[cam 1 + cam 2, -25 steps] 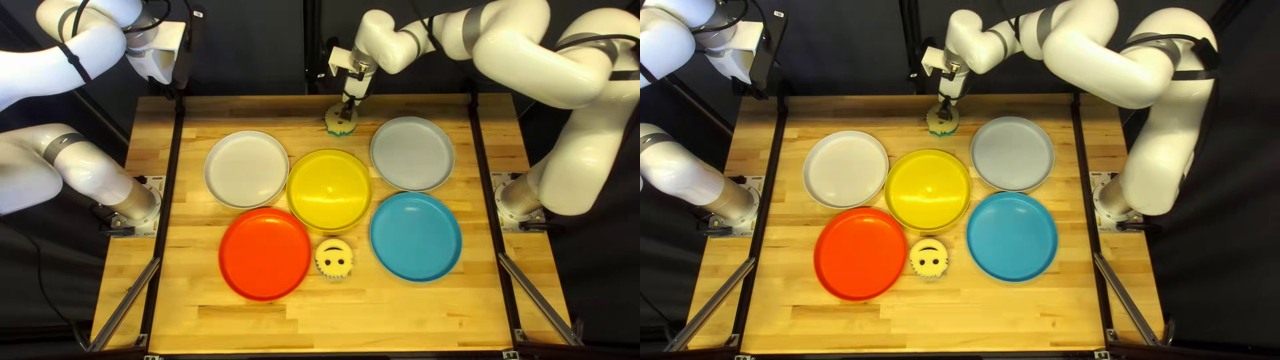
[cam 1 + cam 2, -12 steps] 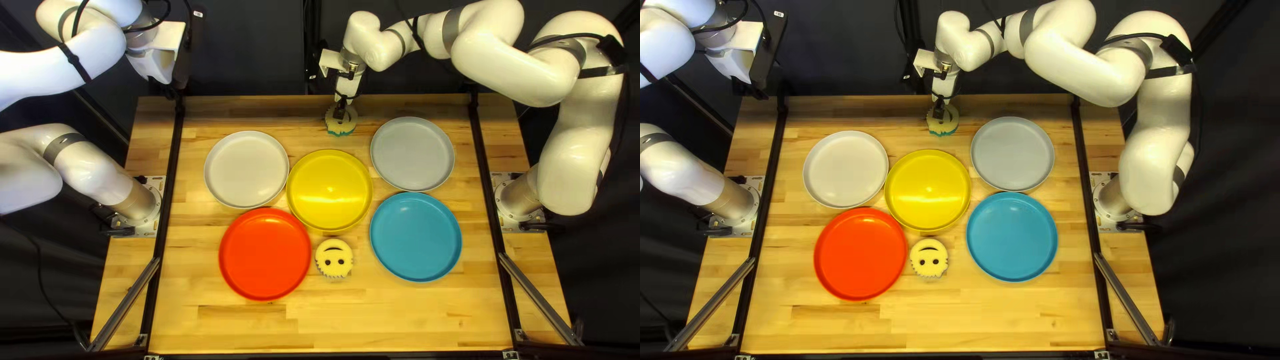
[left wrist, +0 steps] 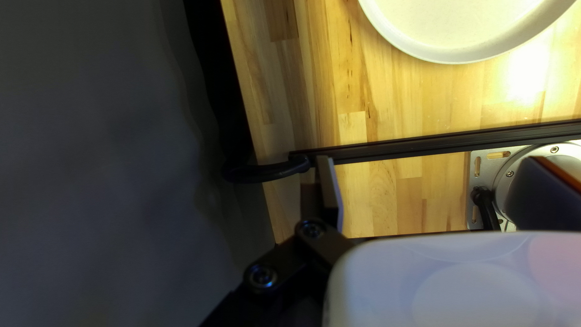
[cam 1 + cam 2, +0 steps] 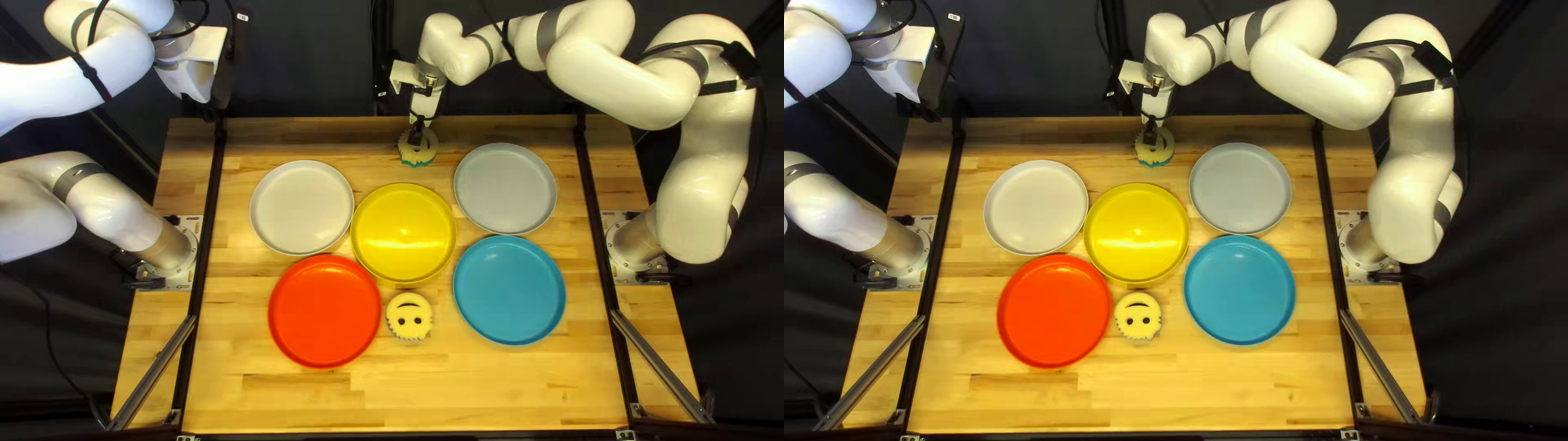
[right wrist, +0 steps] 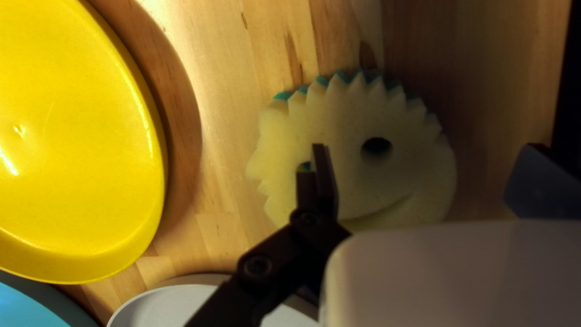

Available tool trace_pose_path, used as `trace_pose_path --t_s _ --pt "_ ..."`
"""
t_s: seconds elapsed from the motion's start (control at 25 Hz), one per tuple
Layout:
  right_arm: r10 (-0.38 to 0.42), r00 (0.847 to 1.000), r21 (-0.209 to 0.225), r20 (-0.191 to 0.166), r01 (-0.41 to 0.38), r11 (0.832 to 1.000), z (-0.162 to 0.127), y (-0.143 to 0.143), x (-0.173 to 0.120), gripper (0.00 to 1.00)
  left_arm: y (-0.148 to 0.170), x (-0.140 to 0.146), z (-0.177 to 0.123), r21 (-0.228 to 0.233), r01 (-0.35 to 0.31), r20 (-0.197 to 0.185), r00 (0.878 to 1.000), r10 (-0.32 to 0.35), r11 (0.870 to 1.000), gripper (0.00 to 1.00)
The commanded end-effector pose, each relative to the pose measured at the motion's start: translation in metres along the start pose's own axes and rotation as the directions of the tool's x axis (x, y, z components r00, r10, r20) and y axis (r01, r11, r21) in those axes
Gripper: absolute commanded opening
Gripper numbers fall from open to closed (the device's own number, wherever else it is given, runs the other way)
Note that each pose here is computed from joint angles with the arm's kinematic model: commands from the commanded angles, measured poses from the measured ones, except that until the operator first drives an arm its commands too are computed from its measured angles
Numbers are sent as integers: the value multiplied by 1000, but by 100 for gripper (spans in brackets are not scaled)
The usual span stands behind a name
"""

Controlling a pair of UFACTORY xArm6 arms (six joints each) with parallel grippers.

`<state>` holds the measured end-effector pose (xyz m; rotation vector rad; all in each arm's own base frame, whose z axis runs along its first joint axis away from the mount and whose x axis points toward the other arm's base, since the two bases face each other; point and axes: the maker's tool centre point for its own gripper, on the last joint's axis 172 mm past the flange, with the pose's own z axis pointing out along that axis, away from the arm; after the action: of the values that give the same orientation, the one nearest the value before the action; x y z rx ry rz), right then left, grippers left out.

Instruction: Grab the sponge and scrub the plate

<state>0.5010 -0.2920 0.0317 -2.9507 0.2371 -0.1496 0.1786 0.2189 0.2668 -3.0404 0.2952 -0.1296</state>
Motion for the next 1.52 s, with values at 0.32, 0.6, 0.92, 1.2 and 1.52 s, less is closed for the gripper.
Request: trace_pose_path --t_s 0.32,0.6,0.92,1.2,1.52 --pt "-7 1000 -5 3 7 1000 -1 0 -3 0 0 0 0 0 0 0 1000 0 1000 100" --pt "3 1000 -25 -14 -3 1000 -36 -4 -18 0 0 0 0 0 0 0 1000 0 1000 100" --pt "-16 1000 -51 -3 15 999 -51 -57 -33 0 0 0 0 0 0 0 1000 0 1000 100" --pt "-39 999 -69 3 40 997 -58 -118 -44 0 0 0 0 0 0 0 1000 0 1000 100" --pt "-132 991 -124 -11 130 984 -63 -166 -64 0 0 0 0 0 0 0 1000 0 1000 100"
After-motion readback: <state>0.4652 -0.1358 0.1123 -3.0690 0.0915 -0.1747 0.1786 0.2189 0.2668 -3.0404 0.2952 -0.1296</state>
